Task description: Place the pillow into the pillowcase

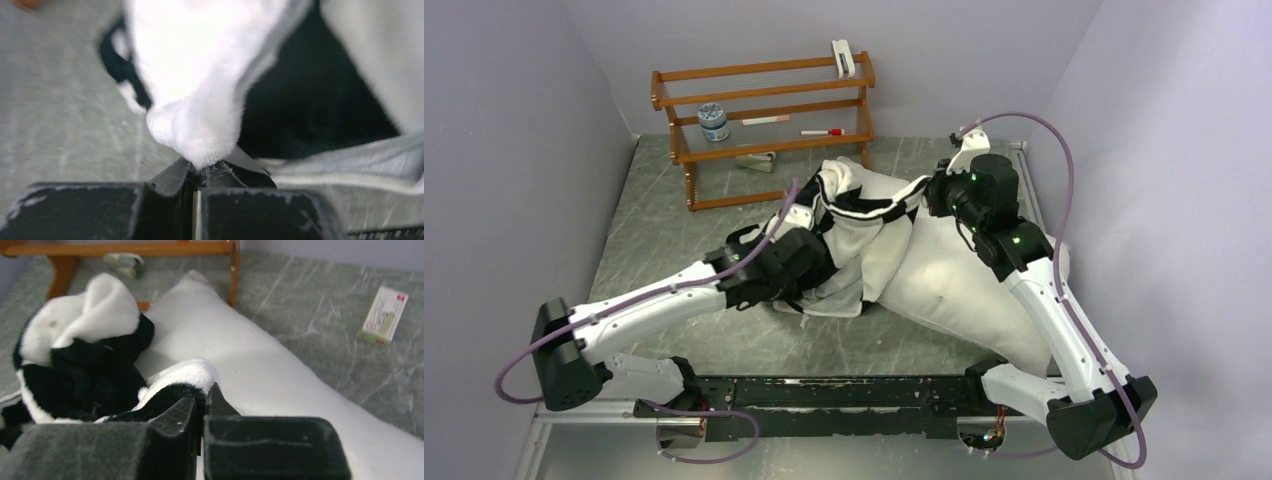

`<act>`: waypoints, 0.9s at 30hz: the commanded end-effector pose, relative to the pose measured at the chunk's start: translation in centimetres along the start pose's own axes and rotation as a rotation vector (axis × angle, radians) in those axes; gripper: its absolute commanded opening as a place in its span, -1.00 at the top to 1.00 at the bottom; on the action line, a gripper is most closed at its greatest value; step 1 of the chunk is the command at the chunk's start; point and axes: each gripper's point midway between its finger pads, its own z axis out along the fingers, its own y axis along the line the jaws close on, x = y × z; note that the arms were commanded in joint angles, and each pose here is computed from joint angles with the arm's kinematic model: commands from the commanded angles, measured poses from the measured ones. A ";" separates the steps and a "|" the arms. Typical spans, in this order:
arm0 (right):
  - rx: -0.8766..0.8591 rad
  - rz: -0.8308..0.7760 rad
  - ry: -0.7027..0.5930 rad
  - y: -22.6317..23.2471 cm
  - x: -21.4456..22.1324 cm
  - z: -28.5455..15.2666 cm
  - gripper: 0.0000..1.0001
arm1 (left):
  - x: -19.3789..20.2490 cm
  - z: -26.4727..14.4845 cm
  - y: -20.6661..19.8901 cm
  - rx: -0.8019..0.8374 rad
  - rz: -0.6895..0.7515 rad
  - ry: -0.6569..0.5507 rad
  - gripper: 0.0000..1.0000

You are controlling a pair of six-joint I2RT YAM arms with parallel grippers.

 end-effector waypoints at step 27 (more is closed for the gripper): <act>0.413 -0.028 -1.025 -5.7 -25.9 -23.2 1.00 | -23.9 -41.5 29.8 -0.712 -0.479 -1.207 0.90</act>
